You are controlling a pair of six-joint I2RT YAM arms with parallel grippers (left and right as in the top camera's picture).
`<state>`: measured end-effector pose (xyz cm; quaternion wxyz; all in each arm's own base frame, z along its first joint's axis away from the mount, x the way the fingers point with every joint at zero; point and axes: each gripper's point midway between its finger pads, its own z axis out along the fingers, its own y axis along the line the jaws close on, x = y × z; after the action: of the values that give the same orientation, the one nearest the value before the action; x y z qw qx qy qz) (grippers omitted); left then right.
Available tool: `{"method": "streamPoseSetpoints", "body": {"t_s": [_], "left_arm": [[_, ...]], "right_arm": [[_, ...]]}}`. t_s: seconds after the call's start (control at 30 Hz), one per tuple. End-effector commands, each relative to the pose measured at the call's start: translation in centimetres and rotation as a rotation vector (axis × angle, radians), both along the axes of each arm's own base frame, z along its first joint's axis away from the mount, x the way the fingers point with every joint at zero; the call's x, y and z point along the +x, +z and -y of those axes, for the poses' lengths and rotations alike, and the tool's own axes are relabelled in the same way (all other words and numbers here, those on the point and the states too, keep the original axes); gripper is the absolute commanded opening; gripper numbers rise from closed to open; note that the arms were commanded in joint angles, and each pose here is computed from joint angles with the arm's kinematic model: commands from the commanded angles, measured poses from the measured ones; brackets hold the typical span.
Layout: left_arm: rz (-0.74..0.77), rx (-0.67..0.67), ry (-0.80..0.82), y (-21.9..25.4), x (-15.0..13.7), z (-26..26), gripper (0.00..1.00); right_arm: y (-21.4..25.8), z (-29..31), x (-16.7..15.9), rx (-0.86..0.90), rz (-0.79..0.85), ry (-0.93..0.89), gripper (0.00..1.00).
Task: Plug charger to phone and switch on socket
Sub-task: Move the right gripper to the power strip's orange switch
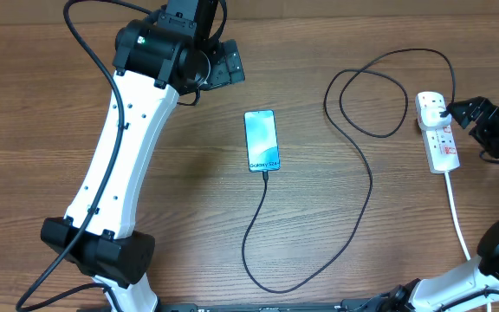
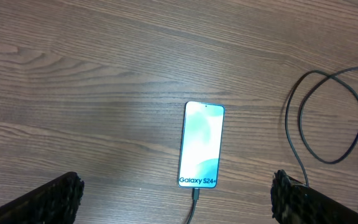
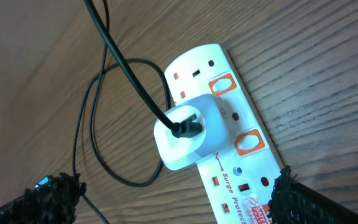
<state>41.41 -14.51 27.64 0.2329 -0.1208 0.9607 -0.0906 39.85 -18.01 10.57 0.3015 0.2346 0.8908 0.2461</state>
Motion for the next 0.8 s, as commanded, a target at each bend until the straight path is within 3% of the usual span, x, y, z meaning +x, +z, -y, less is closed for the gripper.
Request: {"method": "streamPoseSetpoints", "body": {"t_s": [0.0, 0.77], "left_arm": [[0.002, 0.024, -0.005, -0.2, 0.3, -0.4, 1.0], [0.002, 0.024, -0.005, -0.2, 0.3, -0.4, 1.0]], "right_arm": [[-0.6, -0.1, -0.1, -0.01, 0.005, 0.007, 1.0], [-5.2, -2.3, 2.3, 0.008, 0.001, 0.057, 1.0]]}}
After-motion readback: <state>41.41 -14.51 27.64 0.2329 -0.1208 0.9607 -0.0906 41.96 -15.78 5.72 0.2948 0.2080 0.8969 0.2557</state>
